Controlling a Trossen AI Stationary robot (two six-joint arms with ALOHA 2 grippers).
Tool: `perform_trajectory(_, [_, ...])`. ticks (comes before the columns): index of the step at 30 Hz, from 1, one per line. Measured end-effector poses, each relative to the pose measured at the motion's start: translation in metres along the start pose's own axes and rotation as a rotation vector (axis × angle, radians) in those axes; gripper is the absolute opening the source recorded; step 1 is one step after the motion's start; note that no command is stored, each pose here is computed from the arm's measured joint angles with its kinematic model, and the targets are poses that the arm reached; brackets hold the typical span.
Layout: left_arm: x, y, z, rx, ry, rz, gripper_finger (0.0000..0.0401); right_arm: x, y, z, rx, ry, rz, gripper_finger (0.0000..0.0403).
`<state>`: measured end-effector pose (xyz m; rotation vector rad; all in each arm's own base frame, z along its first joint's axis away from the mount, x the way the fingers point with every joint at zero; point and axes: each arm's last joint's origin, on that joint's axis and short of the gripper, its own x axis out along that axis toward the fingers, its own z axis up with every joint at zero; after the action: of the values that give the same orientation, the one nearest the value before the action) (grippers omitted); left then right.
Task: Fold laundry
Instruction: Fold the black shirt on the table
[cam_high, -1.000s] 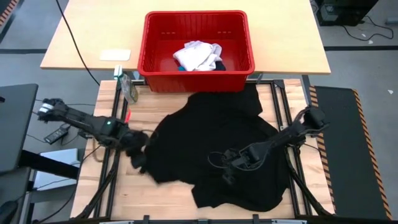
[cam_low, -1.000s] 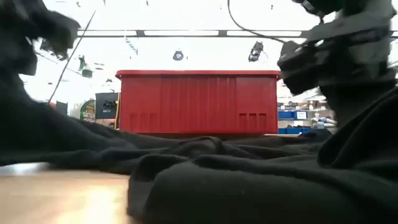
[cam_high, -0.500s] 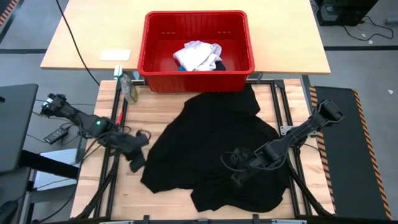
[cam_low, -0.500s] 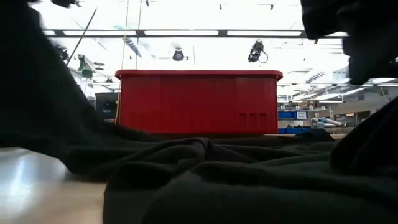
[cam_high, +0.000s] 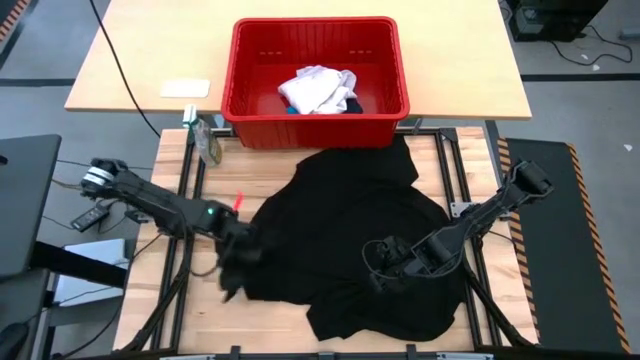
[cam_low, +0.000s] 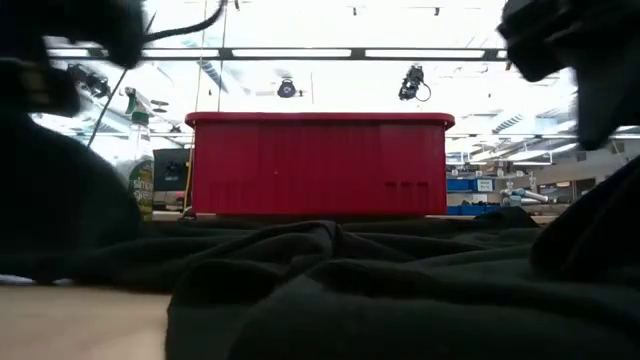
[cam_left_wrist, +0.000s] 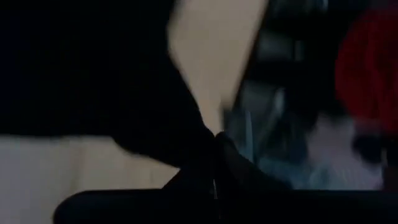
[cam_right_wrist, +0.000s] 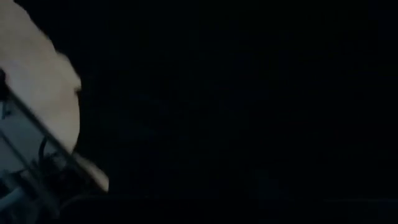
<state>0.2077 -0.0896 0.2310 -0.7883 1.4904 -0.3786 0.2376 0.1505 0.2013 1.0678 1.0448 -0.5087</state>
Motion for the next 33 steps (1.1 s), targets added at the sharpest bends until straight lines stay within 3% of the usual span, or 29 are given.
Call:
perform_trajectory(3, [0.007, -0.003, -0.013, 0.031, 0.140, -0.013, 0.0003, -0.002, -0.001, -0.013, 0.041, 0.033, 0.004, 0.0006])
perform_trajectory(6, [-0.002, -0.002, -0.024, 0.035, 0.144, 0.005, 0.0015, -0.004, -0.002, -0.024, 0.095, 0.023, 0.009, 0.0006])
perform_trajectory(10, [-0.024, 0.003, -0.026, 0.099, 0.041, -0.014, 0.0032, -0.005, -0.007, -0.030, 0.162, -0.009, -0.020, 0.0006])
perform_trajectory(13, [-0.041, 0.012, -0.020, 0.120, -0.105, 0.044, 0.0045, -0.005, -0.013, -0.028, 0.210, -0.031, -0.085, 0.0006])
perform_trajectory(20, [-0.062, 0.033, -0.003, 0.170, -0.256, 0.096, 0.0080, -0.006, -0.023, -0.019, 0.320, -0.073, -0.194, 0.0006])
perform_trajectory(27, [-0.092, 0.055, 0.046, 0.335, -0.704, 0.306, 0.0104, -0.002, -0.037, -0.007, 0.348, -0.159, -0.282, 0.0005])
perform_trajectory(30, [-0.090, 0.079, 0.078, 0.308, -0.764, 0.310, 0.0096, 0.007, -0.046, -0.001, 0.277, -0.203, -0.284, 0.0005])
perform_trajectory(33, [-0.077, 0.111, 0.105, 0.226, -0.731, 0.335, 0.0082, 0.015, -0.057, 0.002, 0.296, -0.155, -0.320, 0.0005])
